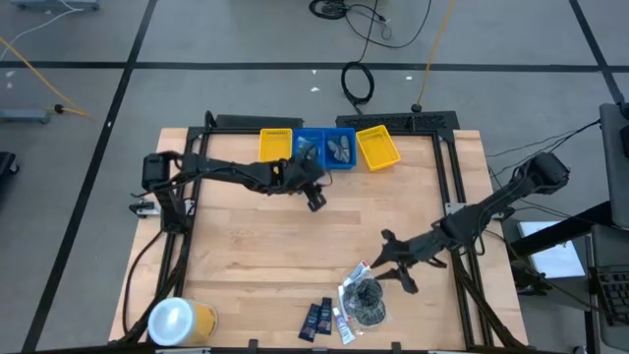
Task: Pick & Place Travel size toiletries
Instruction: Put the hairbrush into the left blue bin
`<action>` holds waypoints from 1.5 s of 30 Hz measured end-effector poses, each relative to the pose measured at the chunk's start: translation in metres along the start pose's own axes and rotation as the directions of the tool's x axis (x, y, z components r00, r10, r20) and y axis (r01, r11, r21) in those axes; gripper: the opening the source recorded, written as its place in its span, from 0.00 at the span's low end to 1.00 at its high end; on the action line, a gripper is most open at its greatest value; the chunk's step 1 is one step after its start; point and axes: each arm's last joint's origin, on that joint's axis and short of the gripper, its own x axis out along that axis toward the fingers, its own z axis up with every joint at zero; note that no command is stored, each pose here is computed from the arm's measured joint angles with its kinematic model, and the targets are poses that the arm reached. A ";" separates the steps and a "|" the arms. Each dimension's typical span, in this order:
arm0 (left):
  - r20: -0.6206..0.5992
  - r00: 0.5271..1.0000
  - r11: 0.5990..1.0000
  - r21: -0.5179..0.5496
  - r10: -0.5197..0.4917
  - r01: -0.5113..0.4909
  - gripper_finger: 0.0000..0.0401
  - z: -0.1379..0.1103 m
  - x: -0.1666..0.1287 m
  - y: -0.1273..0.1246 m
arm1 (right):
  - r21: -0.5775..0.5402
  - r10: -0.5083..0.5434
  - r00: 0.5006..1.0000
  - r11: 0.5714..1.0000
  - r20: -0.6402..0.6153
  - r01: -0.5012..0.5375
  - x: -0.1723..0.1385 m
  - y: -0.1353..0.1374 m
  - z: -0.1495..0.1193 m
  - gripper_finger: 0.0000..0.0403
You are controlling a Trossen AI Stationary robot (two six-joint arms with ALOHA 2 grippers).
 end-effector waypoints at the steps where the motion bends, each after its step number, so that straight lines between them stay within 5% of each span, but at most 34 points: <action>1: 0.000 1.000 1.000 0.011 -0.022 0.022 0.37 -0.001 -0.001 -0.005 | 0.009 0.009 1.000 1.000 -0.013 -0.009 0.001 0.003 -0.003 0.38; 8: -0.001 0.966 0.963 0.072 -0.259 0.258 0.37 -0.006 -0.012 -0.045 | 0.069 0.064 0.993 0.996 -0.095 -0.057 0.008 0.021 -0.020 0.38; 15: 0.003 0.863 0.846 0.200 -0.505 0.494 0.37 -0.013 -0.031 -0.092 | 0.130 0.092 0.985 0.989 -0.145 -0.073 0.014 0.037 -0.037 0.38; 24: 0.079 0.763 0.722 0.399 -0.641 0.565 0.37 -0.020 -0.055 -0.139 | 0.070 0.020 0.992 0.997 -0.122 -0.012 0.024 0.048 -0.054 0.38; 29: 0.112 0.735 0.705 0.409 -0.669 0.579 0.37 -0.020 -0.061 -0.149 | 0.035 -0.016 0.991 0.999 -0.134 0.021 0.030 0.050 -0.066 0.38; 45: 0.129 0.757 0.733 0.398 -0.640 0.552 0.37 -0.020 -0.060 -0.148 | -0.101 -0.128 0.990 0.988 -0.063 0.121 0.059 0.049 -0.086 0.38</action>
